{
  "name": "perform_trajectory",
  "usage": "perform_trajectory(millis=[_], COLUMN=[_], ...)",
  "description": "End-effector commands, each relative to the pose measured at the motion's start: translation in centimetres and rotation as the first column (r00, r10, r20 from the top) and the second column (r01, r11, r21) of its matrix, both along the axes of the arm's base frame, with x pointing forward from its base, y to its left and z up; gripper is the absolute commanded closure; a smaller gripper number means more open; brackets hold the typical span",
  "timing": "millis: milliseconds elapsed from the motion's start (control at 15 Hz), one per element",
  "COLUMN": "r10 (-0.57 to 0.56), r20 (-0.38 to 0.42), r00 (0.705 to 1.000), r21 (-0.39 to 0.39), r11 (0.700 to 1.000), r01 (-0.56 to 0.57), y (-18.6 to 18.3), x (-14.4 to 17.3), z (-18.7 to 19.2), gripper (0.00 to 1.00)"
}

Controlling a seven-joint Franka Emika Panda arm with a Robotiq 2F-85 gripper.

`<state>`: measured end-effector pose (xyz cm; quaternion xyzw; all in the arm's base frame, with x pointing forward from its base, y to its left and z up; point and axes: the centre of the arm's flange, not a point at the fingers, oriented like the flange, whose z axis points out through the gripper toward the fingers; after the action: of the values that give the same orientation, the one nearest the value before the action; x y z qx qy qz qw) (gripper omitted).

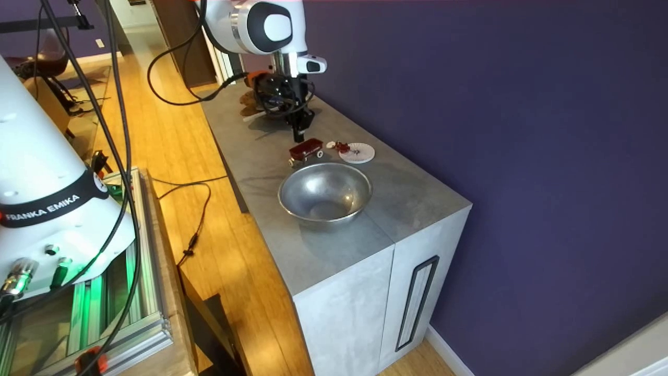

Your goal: Pick up the red trolley and move it to the left side of the table, pick up the object from the kitchen counter and put it in th

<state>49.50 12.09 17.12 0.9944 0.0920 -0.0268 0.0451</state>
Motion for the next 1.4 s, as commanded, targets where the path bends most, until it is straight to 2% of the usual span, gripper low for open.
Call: perform_trajectory(millis=[0, 467, 600, 867, 1200, 1333], r10=[0.020, 0.037, 0.030, 0.028, 0.009, -0.022], r20=[0.040, 0.033, 0.036, 0.044, 0.048, 0.051], r00=[0.999, 0.999, 0.999, 0.999, 0.999, 0.998], r21=[-0.003, -0.024, -0.024, -0.018, 0.002, 0.008], r11=[1.000, 0.999, 0.999, 0.999, 1.000, 1.000], r01=[-0.020, -0.036, -0.029, -0.028, -0.009, 0.022], y=[0.3, -0.4, -0.5, -0.4, -0.3, -0.3], x=[1.0, 1.1, 1.1, 0.8, -0.7, -1.4], z=[-0.6, -0.9, -0.9, -0.1, 3.2, 4.8], gripper=[0.98, 0.98, 0.66, 0.39, 0.05, 0.00])
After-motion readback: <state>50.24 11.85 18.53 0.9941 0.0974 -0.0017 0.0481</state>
